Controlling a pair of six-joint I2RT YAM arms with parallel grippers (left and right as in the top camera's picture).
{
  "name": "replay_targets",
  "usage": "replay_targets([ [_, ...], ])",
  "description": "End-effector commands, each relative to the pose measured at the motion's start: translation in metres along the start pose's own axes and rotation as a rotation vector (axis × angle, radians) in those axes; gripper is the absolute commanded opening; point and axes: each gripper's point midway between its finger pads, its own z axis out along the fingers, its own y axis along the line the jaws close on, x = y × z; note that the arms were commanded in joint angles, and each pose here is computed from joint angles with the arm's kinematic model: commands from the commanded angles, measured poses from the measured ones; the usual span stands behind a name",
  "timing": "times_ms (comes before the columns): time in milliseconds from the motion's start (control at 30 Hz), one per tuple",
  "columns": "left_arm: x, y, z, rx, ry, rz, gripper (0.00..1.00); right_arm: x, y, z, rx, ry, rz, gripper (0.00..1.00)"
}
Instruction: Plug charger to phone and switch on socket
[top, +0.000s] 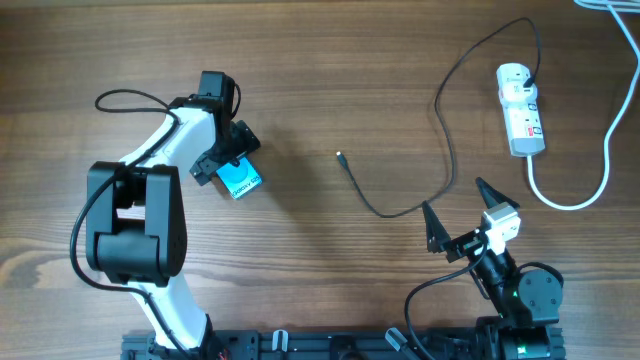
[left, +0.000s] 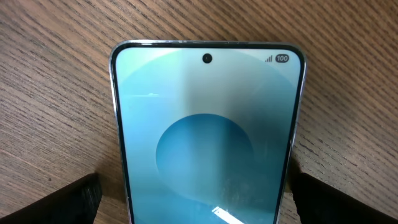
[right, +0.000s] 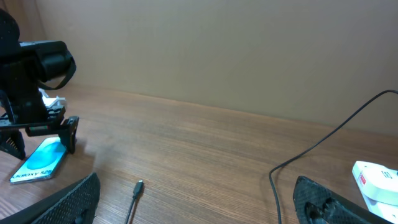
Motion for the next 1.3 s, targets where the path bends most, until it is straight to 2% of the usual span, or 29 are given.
replay_targets([
  [0,0.026,0.018,0.039,-0.061,0.097,-0.002,1.00,-0.001,0.002,0.000,-0.009,-0.007,0.005,1.00],
  [100,0.021,0.014,0.039,-0.043,0.077,-0.021,0.95,-0.001,0.002,0.000,-0.009,-0.007,0.005,1.00],
  [133,0.022,0.014,0.039,-0.044,0.078,-0.032,0.86,-0.001,0.002,0.000,-0.009,-0.007,0.006,1.00],
  [200,0.024,0.015,0.039,-0.047,0.087,-0.038,0.80,-0.001,0.002,0.000,-0.009,-0.007,0.005,1.00],
  [367,0.035,0.010,0.038,-0.012,0.149,-0.040,0.80,-0.001,0.002,0.000,-0.009,-0.007,0.005,1.00],
  [400,0.039,0.009,0.037,-0.008,0.167,-0.040,0.86,-0.001,0.002,0.000,-0.009,-0.006,0.005,1.00],
  [433,0.042,0.010,0.037,-0.009,0.181,-0.040,0.88,-0.001,0.002,0.000,-0.009,-0.007,0.006,1.00],
  [600,0.058,0.004,0.033,0.033,0.266,-0.047,0.85,-0.001,0.002,0.000,-0.009,-0.006,0.005,1.00],
  [800,0.063,0.001,0.031,0.050,0.296,-0.050,0.83,-0.001,0.002,0.000,-0.009,-0.007,0.006,1.00],
  [933,0.051,0.002,0.034,0.047,0.243,-0.053,0.84,-0.001,0.002,0.000,-0.009,-0.007,0.005,1.00],
  [1167,0.050,0.002,0.034,0.050,0.244,-0.056,0.78,-0.001,0.002,0.000,-0.009,-0.006,0.006,1.00],
  [1267,0.046,-0.001,0.032,0.060,0.234,-0.055,0.72,-0.001,0.002,0.000,-0.009,-0.006,0.005,1.00],
])
